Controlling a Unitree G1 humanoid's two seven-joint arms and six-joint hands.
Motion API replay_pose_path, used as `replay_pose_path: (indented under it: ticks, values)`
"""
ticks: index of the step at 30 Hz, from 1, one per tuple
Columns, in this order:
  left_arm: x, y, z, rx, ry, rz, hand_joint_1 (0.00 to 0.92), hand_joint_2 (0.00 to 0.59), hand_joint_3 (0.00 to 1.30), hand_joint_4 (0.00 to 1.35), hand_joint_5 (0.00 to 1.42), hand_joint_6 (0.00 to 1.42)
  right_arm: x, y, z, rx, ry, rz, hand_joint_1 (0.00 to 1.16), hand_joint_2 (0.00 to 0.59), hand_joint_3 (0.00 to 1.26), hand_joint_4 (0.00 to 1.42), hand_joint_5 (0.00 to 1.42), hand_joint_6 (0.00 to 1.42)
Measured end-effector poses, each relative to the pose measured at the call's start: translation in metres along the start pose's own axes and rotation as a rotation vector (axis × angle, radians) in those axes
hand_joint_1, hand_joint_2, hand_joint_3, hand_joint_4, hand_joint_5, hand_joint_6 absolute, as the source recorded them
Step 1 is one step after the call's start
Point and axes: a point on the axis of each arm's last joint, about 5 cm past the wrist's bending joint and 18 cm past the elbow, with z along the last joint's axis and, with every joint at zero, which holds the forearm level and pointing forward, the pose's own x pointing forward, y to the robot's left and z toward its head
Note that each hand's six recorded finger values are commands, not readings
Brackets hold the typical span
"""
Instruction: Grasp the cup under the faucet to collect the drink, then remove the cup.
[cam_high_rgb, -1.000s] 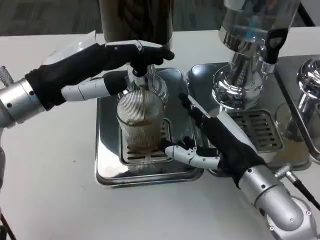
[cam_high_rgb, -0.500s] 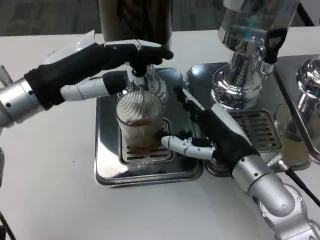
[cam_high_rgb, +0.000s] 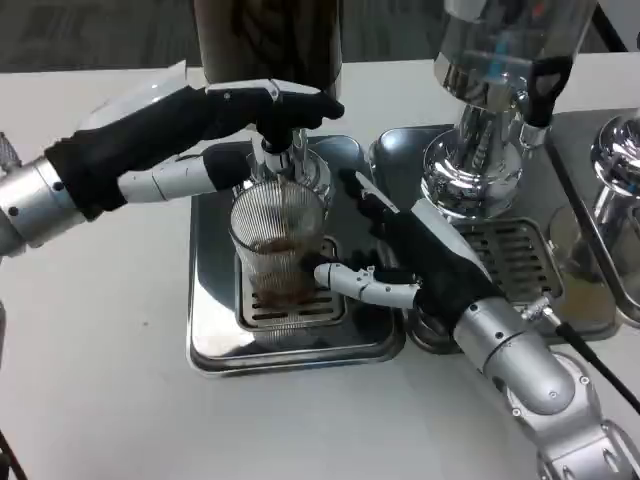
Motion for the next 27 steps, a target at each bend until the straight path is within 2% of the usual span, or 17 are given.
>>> replay_pose_path:
  ticks: [9, 27]
  values:
    - [0.000, 0.000, 0.0007, 0.006, -0.002, -0.002, 0.000, 0.054, 0.27, 0.17, 0.19, 0.18, 0.008, 0.0030, 0.0030, 0.011, -0.016, 0.005, 0.67, 0.230, 0.00, 0.00, 0.00, 0.05]
    - [-0.001, 0.000, 0.0019, 0.019, -0.002, -0.005, 0.000, 0.058, 0.27, 0.17, 0.19, 0.18, 0.015, 0.0082, 0.0021, 0.026, -0.023, 0.011, 0.66, 0.236, 0.00, 0.00, 0.00, 0.06]
